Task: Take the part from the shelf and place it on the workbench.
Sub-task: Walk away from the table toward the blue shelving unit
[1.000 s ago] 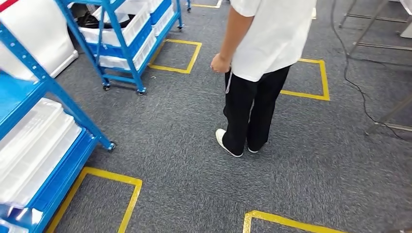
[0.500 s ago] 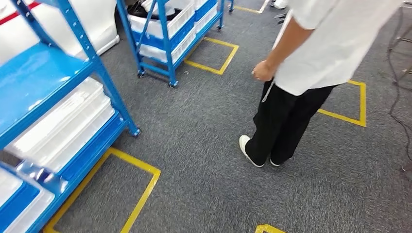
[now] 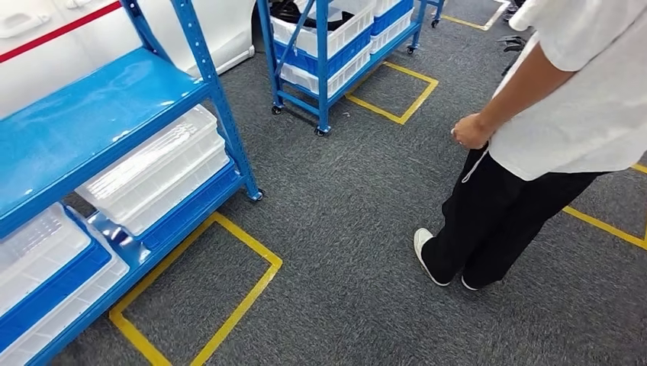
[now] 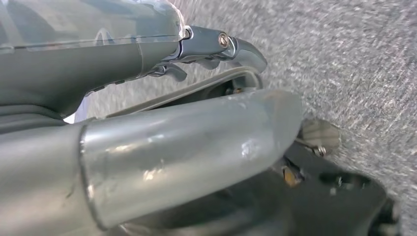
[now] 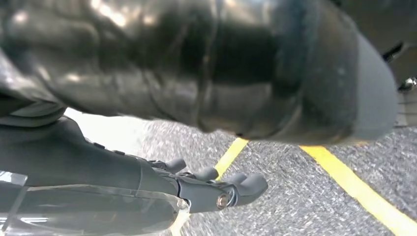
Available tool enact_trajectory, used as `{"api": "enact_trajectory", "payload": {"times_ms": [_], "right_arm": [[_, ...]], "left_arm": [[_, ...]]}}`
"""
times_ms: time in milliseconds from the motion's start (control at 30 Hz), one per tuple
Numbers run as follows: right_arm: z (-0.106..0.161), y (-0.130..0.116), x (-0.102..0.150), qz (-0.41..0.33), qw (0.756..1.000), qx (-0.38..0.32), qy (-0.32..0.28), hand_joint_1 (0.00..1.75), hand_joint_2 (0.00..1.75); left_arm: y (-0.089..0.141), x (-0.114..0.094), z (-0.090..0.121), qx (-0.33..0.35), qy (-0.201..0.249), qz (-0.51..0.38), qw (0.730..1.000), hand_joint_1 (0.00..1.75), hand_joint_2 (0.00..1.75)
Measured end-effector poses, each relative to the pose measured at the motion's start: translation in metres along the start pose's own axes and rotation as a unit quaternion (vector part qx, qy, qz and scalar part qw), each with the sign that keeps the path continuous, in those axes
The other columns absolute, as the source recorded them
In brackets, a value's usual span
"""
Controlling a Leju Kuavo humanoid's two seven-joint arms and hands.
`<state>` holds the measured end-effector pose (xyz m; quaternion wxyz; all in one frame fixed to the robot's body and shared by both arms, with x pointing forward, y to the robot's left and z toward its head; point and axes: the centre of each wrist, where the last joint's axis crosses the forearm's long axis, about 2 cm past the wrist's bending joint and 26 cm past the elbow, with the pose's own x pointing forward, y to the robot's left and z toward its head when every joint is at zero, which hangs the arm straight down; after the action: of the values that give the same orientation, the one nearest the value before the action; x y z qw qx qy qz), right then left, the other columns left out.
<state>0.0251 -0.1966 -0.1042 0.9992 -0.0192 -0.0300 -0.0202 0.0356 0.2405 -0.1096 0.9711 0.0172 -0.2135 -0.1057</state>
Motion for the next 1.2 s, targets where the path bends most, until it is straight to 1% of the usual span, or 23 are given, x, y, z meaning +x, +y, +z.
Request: {"api": "enact_trajectory", "payload": {"times_ms": [267, 467, 800, 933, 1100, 1200], "right_arm": [[0.0001, 0.0007, -0.0008, 0.002, 1.000, 0.001, 0.001, 0.00, 0.00], [0.0003, 0.0010, 0.0045, 0.003, 1.000, 0.001, -0.005, 0.00, 0.00], [-0.0002, -0.0010, 0.0004, 0.007, 1.000, 0.002, -0.002, 0.00, 0.00], [-0.0001, -0.0006, 0.0022, 0.007, 1.000, 0.004, -0.005, 0.00, 0.00], [-0.0004, -0.0013, -0.0029, 0.008, 1.000, 0.006, -0.001, 0.00, 0.00], [-0.0006, -0.0021, -0.0030, 0.009, 1.000, 0.006, -0.002, 0.00, 0.00]], "left_arm": [[0.0001, 0.0004, -0.0001, 0.001, 0.002, 0.002, 1.000, 0.00, 0.00], [0.0000, -0.0006, 0.0002, 0.002, 0.004, 0.003, 1.000, 0.00, 0.00], [-0.0007, 0.0018, -0.0005, 0.002, 0.001, 0.004, 1.000, 0.00, 0.00], [-0.0011, -0.0013, 0.0006, 0.001, 0.004, 0.003, 1.000, 0.00, 0.00], [-0.0003, 0.0016, -0.0005, 0.003, 0.000, 0.002, 1.000, 0.00, 0.00], [-0.0006, -0.0003, 0.0002, 0.004, 0.002, 0.001, 1.000, 0.00, 0.00]]}}
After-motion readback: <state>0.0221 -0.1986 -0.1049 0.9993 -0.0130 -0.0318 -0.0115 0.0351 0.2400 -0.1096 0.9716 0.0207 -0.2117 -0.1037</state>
